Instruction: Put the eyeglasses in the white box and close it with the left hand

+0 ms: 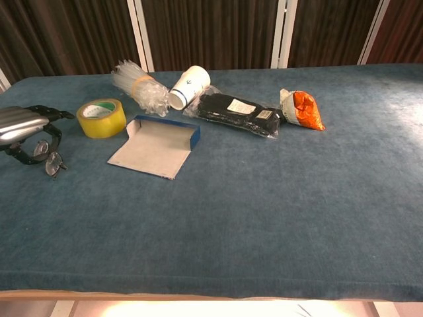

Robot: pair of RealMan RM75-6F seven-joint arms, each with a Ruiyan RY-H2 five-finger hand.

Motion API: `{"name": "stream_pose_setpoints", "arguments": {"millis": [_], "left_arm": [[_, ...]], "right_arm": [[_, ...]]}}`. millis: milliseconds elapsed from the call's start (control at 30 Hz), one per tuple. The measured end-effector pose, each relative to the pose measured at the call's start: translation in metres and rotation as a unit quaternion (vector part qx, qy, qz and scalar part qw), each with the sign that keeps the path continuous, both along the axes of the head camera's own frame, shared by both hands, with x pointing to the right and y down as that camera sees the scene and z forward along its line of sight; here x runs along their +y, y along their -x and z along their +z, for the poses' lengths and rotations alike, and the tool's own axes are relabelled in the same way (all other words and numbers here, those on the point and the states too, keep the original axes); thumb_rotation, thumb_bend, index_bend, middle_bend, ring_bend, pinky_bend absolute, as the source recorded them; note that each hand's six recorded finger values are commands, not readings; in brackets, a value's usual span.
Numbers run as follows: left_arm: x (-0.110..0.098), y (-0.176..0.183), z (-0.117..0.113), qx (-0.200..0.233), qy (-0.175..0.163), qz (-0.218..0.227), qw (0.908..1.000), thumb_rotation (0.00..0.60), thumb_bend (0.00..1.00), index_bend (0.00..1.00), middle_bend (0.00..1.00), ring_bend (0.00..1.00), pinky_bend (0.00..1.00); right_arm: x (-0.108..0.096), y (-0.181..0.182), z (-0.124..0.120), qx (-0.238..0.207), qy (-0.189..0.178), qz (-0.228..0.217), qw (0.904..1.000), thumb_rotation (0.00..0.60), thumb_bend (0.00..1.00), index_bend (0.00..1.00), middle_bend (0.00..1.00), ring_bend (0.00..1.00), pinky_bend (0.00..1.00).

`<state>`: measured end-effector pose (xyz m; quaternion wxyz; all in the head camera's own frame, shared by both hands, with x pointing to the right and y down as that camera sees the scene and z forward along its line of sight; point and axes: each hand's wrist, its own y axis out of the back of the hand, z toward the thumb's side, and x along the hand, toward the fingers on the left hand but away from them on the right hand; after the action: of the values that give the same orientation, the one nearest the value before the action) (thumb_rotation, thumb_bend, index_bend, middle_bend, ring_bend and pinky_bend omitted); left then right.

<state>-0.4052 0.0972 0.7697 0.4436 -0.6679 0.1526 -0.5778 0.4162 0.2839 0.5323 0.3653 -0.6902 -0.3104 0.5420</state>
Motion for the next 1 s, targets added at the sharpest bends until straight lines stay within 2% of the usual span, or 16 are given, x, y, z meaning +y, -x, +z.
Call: {"name": "stream_pose_setpoints", "arguments": {"millis": [267, 400, 533, 833, 1000], "left_arm": [[-0.004, -0.037, -0.02, 0.088, -0.046, 0.001, 0.9951, 0.6, 0.47, 0.7, 0.07, 0.0, 0.04], [-0.002, -0.07, -0.026, 0.14, -0.057, -0.007, 0.9885, 0.6, 0.46, 0.7, 0.08, 0.0, 0.04], [0.002, -0.11, -0.032, 0.174, -0.062, -0.008, 0.9828, 0.6, 0.45, 0.7, 0.08, 0.0, 0.03], [-0.011, -0.184, -0.041, 0.147, -0.112, 0.002, 0.9828, 0.6, 0.45, 0.7, 0.1, 0.0, 0.03], [-0.017, -0.221, -0.028, 0.131, -0.1, -0.016, 0.9862, 0.6, 0.45, 0.7, 0.1, 0.0, 0.03]], "right_arm": [[0.003, 0.004, -0.002, -0.009, 0.004, -0.009, 0.9999, 0.6, 0.19, 0.0, 0.0, 0.0, 0.0], [0.005, 0.005, -0.004, -0.019, 0.008, -0.015, 0.9997, 0.6, 0.19, 0.0, 0.0, 0.0, 0.0], [0.006, 0.004, -0.008, -0.031, 0.01, -0.016, 0.9993, 0.6, 0.19, 0.0, 0.0, 0.0, 0.0], [0.004, -0.008, -0.022, -0.056, 0.007, -0.006, 0.9984, 0.6, 0.19, 0.0, 0.0, 0.0, 0.0], [0.002, -0.014, -0.026, -0.06, 0.005, 0.002, 0.9982, 0.6, 0.19, 0.0, 0.0, 0.0, 0.0]]}}
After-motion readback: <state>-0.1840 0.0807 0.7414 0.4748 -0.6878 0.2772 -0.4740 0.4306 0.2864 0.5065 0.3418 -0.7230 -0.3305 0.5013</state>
